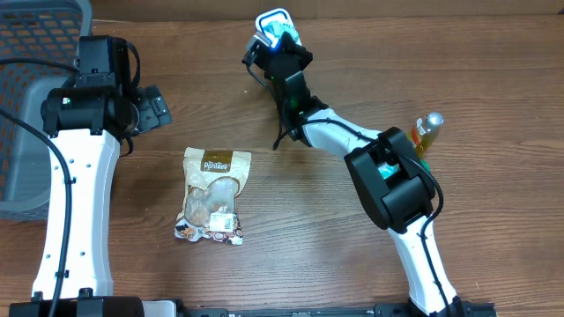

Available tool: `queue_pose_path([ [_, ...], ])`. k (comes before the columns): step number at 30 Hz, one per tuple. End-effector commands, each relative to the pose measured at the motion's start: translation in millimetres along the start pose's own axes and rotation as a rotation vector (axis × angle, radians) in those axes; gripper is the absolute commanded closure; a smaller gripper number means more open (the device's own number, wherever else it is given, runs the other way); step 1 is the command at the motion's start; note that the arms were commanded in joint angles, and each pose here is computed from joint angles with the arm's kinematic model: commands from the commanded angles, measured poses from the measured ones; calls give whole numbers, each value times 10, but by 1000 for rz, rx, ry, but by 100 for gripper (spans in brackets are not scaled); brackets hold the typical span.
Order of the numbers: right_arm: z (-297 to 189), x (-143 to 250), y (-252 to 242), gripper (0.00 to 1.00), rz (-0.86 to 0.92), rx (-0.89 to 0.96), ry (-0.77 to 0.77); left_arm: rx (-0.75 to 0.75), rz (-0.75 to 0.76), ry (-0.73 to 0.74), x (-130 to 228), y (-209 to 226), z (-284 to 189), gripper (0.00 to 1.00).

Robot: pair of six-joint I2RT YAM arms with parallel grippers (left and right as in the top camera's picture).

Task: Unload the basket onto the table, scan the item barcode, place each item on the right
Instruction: 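Hold the wipes pack against the scanner window, turning it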

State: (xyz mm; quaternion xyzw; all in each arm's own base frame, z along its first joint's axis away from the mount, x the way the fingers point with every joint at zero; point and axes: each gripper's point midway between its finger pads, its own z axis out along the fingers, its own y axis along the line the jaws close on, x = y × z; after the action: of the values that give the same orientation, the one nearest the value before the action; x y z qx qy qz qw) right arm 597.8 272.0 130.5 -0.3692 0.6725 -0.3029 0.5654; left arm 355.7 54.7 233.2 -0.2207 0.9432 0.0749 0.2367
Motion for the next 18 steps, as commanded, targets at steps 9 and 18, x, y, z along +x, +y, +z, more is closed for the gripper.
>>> queue_pose_path([
  [9, -83, -13, 148, 96, -32, -18, 46, -7, 6, -21, -47, 24, -39, 0],
  [18, -90, 71, 304, 96, 73, -85, 72, -7, 6, -21, -47, 24, -39, 1],
])
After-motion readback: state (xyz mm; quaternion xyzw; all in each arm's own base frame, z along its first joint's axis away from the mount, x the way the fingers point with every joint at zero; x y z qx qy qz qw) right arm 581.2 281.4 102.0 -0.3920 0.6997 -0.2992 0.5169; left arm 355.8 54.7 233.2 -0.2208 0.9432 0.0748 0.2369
